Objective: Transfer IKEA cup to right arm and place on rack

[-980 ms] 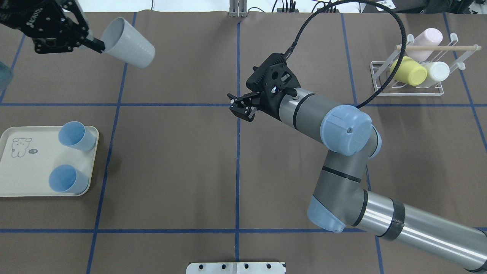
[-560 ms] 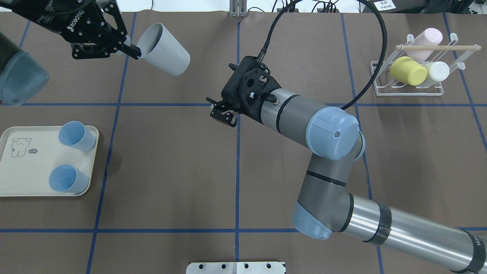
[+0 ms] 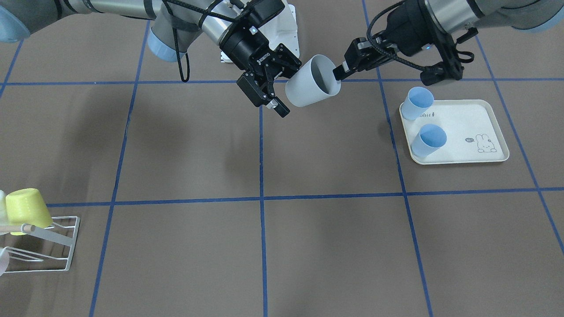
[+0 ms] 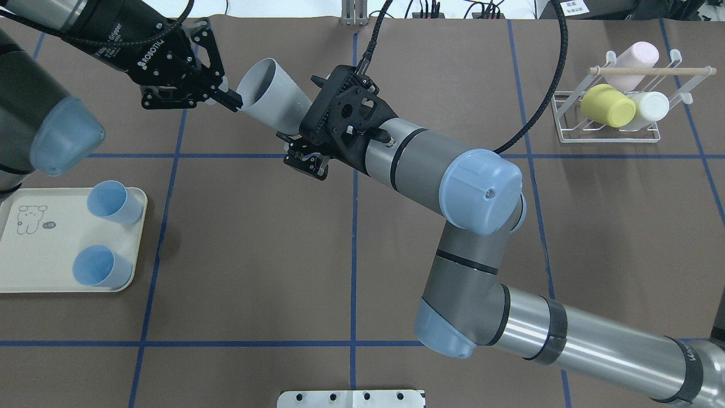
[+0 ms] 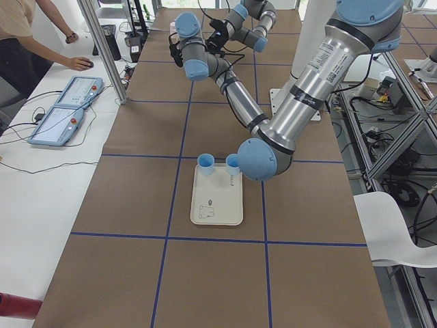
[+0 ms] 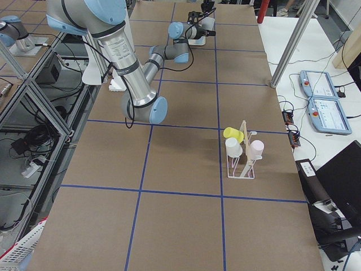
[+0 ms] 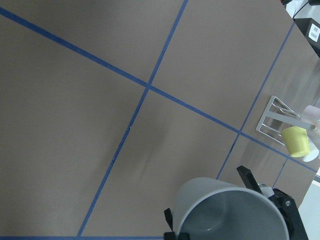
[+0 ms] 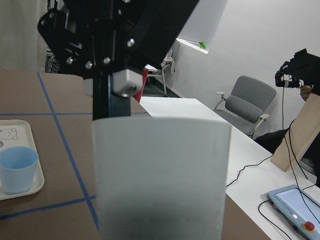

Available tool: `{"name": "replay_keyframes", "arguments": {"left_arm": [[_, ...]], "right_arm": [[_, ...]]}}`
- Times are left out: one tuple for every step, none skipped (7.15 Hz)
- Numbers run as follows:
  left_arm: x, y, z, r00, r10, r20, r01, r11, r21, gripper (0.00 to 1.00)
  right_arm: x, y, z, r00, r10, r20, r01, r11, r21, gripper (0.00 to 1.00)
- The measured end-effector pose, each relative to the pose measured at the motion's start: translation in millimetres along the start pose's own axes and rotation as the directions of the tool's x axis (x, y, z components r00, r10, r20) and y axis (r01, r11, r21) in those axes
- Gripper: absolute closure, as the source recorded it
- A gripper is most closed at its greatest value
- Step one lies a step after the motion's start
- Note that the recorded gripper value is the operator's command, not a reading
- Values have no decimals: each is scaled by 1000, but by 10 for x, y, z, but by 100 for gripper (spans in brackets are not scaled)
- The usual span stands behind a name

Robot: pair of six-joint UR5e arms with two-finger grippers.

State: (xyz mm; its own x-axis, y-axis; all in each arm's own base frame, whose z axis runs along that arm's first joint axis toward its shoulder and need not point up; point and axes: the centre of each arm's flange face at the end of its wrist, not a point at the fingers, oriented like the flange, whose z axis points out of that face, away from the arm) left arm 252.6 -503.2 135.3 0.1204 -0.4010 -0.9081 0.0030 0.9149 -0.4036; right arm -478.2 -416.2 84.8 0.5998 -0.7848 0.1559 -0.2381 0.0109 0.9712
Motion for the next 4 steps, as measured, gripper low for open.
{"name": "replay_keyframes", "arguments": {"left_arm": [[3,17,24,1000,2,1,-2,1000,-5,100],[14,31,44,1000,5,2,-5,1000,-8,100],[29,40,52,1000,8,1,-8,1000,-10,100],[35,43,57,1000,8,1,-8,1000,-11,100]], "right_arm": [[3,-18,-12,1000,-7,-3,7,1000,9,0],[-16,-39,-34,1000,-15,0,15,1000,25,1],[-54,-50,-51,1000,-22,7,22,999,40,1],[-88,-49,-59,1000,-26,12,25,999,47,1]]}}
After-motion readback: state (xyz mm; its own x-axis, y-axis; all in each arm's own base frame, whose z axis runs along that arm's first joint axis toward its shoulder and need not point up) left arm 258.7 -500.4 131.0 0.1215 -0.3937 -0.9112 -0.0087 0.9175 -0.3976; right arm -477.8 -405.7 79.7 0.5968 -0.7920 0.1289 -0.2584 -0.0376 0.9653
